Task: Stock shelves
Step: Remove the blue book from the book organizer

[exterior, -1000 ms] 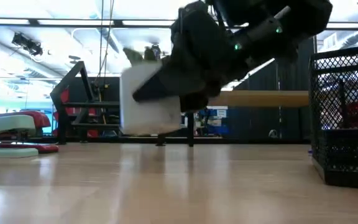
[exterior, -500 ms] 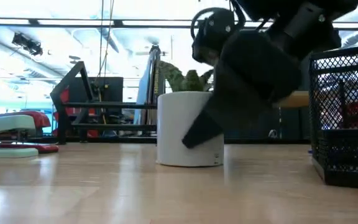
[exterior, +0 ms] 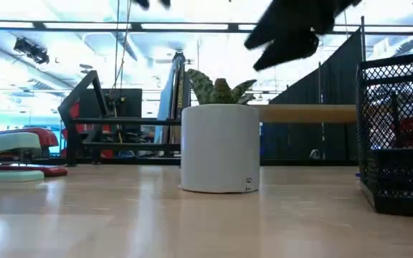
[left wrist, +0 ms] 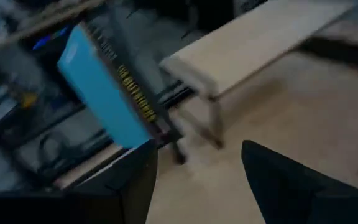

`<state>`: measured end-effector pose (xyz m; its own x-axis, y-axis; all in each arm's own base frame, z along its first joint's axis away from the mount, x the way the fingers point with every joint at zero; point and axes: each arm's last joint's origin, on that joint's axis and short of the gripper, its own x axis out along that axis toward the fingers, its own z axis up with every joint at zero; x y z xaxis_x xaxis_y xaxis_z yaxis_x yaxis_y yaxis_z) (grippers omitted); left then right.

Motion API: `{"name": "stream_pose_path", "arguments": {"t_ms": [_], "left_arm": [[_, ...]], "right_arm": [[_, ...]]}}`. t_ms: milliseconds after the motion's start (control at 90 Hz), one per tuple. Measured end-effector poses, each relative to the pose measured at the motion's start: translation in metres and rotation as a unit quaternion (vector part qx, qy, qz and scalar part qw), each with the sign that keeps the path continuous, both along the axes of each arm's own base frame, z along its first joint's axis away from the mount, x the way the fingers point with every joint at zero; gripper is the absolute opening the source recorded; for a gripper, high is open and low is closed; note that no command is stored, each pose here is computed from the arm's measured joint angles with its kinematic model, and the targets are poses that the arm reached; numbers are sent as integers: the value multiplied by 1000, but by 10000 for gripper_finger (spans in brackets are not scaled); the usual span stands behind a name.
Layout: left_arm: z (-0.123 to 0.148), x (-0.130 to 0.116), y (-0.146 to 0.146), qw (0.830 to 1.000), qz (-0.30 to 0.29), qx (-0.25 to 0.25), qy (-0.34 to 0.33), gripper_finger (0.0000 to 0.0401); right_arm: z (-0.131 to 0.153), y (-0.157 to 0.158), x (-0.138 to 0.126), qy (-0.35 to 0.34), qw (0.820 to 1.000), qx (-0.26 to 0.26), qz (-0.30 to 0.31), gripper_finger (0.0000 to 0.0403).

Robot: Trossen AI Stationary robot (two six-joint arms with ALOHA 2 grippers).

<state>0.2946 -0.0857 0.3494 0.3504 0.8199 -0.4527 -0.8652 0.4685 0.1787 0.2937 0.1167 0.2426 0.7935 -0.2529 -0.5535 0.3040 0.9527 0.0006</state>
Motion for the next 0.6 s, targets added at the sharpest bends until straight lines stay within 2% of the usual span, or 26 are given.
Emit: {"name": "stream_pose_path", "arguments": {"t_ms": [178, 367, 478, 600], "left_arm": [[3, 17, 85, 992, 63, -43, 97, 213], [15, 20, 170, 985, 59, -108, 123, 214], [16, 17, 203, 982, 50, -144, 111, 213], [11, 14, 217, 981, 65, -150, 103, 213]], "right_arm": [[2, -4, -7, 1, 1000, -16, 5, 349], [-11, -7, -12, 40, 999, -34, 15, 347], [-13, -8, -14, 50, 998, -40, 17, 347], [-13, -8, -14, 57, 997, -53, 26, 347]]}}
